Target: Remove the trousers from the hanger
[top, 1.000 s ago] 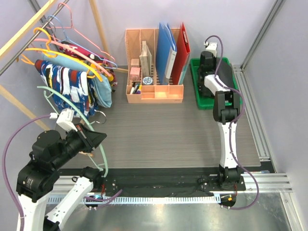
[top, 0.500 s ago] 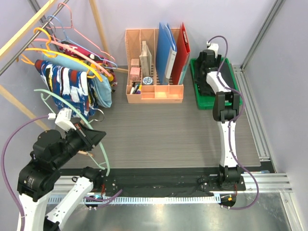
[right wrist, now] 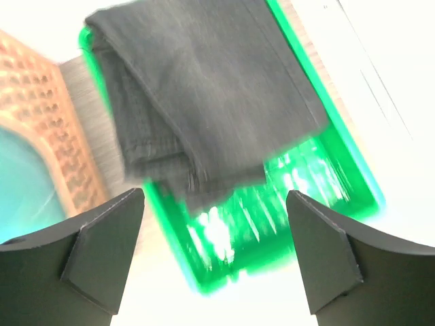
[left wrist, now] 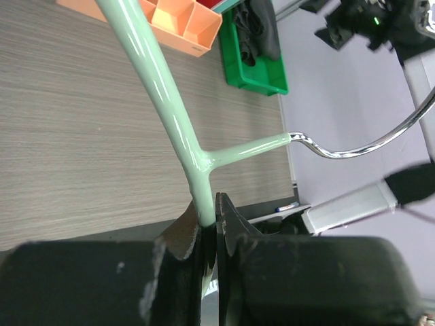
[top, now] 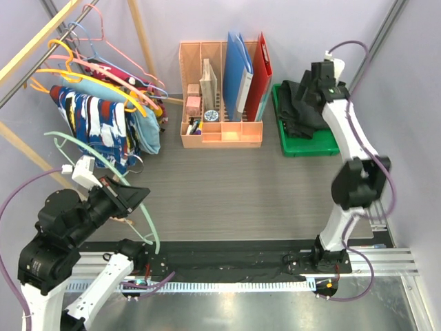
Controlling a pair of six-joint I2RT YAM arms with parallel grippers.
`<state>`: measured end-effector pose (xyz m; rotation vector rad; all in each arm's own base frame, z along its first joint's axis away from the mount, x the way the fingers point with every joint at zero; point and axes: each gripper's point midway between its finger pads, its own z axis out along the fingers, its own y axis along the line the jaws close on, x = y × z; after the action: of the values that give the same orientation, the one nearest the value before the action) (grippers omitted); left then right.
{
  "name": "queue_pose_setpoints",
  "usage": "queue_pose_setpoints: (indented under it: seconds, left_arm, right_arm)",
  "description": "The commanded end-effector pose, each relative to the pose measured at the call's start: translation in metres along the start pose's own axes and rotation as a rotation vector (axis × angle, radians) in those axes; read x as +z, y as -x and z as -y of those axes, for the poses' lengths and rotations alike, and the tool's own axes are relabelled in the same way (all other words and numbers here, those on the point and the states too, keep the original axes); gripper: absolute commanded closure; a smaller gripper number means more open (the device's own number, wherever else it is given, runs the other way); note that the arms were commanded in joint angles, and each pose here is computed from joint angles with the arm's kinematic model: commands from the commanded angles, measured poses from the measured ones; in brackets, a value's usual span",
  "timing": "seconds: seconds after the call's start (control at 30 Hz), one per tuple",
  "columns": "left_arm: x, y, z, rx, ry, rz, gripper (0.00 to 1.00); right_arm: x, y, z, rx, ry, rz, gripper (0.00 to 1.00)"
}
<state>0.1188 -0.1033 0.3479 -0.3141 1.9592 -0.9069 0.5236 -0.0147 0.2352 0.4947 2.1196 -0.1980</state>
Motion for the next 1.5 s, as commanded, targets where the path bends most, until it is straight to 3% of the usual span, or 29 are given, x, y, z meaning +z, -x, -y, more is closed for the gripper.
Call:
queue_pose_setpoints:
  seconds: [0.0, 0.07, 0.13, 0.17, 0.23, 0.43, 0.6, 0.73, 0.83, 1.07, 1.37, 1.47]
  left_arm:
    - [-0.02, 0.018, 0.027, -0.011, -0.099, 0.071, 1.0]
    - [-0.025, 0.02, 0.031, -0.028, -0.112, 0.079, 1.0]
    - [-0.028, 0.02, 0.034, -0.035, -0.129, 0.084, 1.0]
    - [-0.028, 0.021, 0.034, -0.038, -0.13, 0.091, 1.0]
    - [-0.027, 0.023, 0.033, -0.052, -0.126, 0.104, 1.0]
    - [-0.025, 0.034, 0.038, -0.083, -0.143, 0.15, 1.0]
    - [-0.023, 0.047, 0.039, -0.136, -0.126, 0.207, 1.0]
    - [-0.022, 0.054, 0.039, -0.199, -0.129, 0.243, 1.0]
    - [-0.018, 0.053, 0.039, -0.257, -0.138, 0.243, 1.0]
    - [-0.012, 0.056, 0.034, -0.333, -0.128, 0.264, 1.0]
    - [-0.014, 0.06, 0.035, -0.348, -0.135, 0.289, 1.0]
    - [-0.015, 0.06, 0.036, -0.35, -0.141, 0.291, 1.0]
  right_arm:
    - [-0.081, -0.035, 0.021, 0.051, 0.033, -0.066, 0.09]
    - [-0.103, -0.073, 0.019, 0.008, 0.072, -0.114, 0.09]
    - [-0.142, -0.081, 0.013, 0.001, 0.148, -0.08, 0.09]
    - [-0.158, -0.113, -0.005, -0.048, 0.203, -0.123, 0.1]
    - [-0.194, -0.137, -0.02, -0.072, 0.314, -0.126, 0.1]
    - [-0.33, -0.223, -0.104, -0.163, 0.901, -0.261, 0.11]
    - [-0.431, -0.265, -0.129, -0.337, 1.252, -0.225, 0.11]
    - [-0.497, -0.299, -0.142, -0.521, 1.455, -0.095, 0.1]
    - [-0.51, -0.31, -0.157, -0.57, 1.482, -0.013, 0.1]
    - [-0.542, -0.291, -0.203, -0.492, 1.579, 0.191, 0.15]
    - [-0.57, -0.281, -0.246, -0.484, 1.618, 0.269, 0.21]
    - [-0.572, -0.276, -0.254, -0.469, 1.603, 0.277, 0.3]
